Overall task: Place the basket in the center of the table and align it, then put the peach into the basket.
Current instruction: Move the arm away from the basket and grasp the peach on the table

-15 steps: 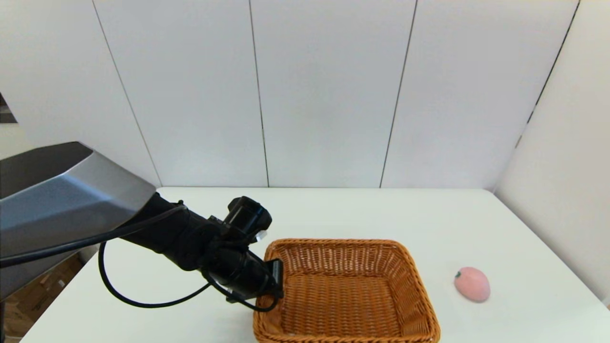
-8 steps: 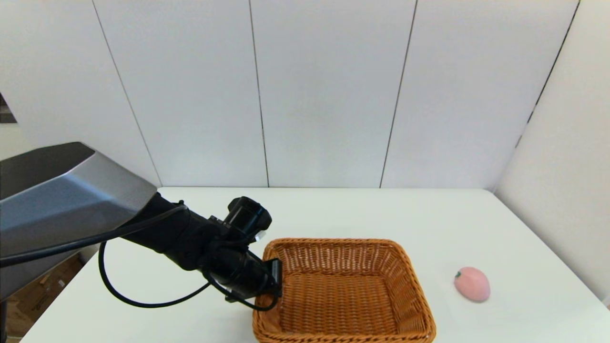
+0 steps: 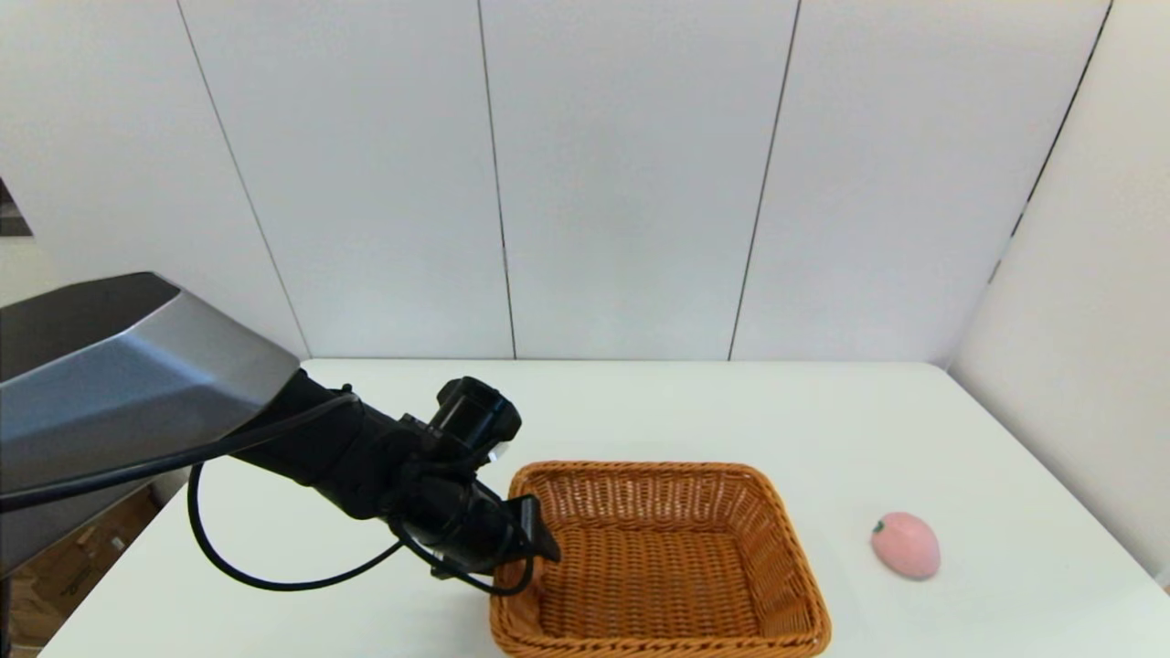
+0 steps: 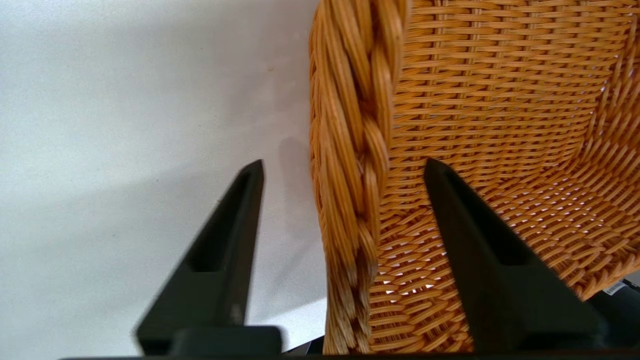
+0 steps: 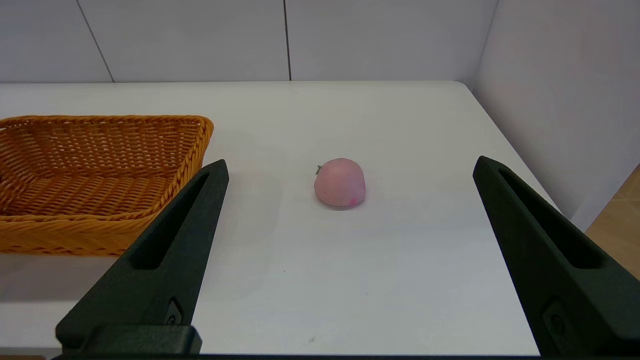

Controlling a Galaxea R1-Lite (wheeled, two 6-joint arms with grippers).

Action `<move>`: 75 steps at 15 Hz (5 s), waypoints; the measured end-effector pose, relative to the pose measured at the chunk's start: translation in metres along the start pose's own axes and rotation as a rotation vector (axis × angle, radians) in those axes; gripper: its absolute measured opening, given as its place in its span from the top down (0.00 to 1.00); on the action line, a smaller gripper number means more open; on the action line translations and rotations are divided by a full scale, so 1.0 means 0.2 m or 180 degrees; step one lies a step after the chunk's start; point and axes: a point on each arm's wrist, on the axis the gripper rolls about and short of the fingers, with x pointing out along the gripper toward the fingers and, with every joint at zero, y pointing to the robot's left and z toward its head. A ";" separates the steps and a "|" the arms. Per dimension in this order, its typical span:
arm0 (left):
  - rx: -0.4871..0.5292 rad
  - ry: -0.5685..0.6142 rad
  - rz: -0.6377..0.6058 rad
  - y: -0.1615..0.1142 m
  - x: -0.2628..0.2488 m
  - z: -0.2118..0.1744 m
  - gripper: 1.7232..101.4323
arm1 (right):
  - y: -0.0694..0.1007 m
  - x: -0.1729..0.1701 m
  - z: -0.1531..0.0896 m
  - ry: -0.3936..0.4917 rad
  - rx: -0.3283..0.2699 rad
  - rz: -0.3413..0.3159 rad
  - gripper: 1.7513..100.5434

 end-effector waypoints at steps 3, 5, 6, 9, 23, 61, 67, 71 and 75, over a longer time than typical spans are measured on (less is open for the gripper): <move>0.0013 -0.0071 -0.0044 -0.01 -0.05 0.00 0.24 | 0.00 0.00 0.00 0.0000 0.0001 0.0000 0.04; 0.0035 -0.0251 -0.0157 -0.03 -0.17 0.01 0.20 | 0.00 0.00 0.00 0.0000 0.0001 0.0003 0.04; 0.0054 -0.0396 -0.0242 -0.04 -0.26 0.02 0.18 | 0.00 0.00 0.00 0.0000 0.0001 0.0004 0.04; 0.0185 -0.1012 -0.0598 -0.09 -0.65 -0.01 0.14 | 0.00 0.00 0.00 -0.0001 0.0001 0.0000 0.04; 0.0920 -0.4017 0.0296 0.35 -1.60 -1.23 0.05 | 0.00 0.00 0.00 0.0003 -0.0006 -0.0005 0.04; 0.0940 -0.4338 0.0935 0.75 -0.85 -1.41 0.04 | 0.08 1.25 -0.02 0.2973 -0.0474 0.0220 0.04; 0.0976 -0.4322 0.0973 0.75 -0.85 -1.41 0.04 | 0.07 1.51 -0.28 0.2995 -0.0475 0.0088 0.04; 0.1006 -0.4314 0.0996 0.75 -0.85 -1.41 0.04 | 0.00 1.54 -0.31 0.3039 -0.0405 -0.0051 0.04; 0.1005 -0.4319 0.1000 0.75 -0.85 -1.41 0.04 | -0.04 1.53 -0.30 0.3035 -0.0373 -0.0122 0.05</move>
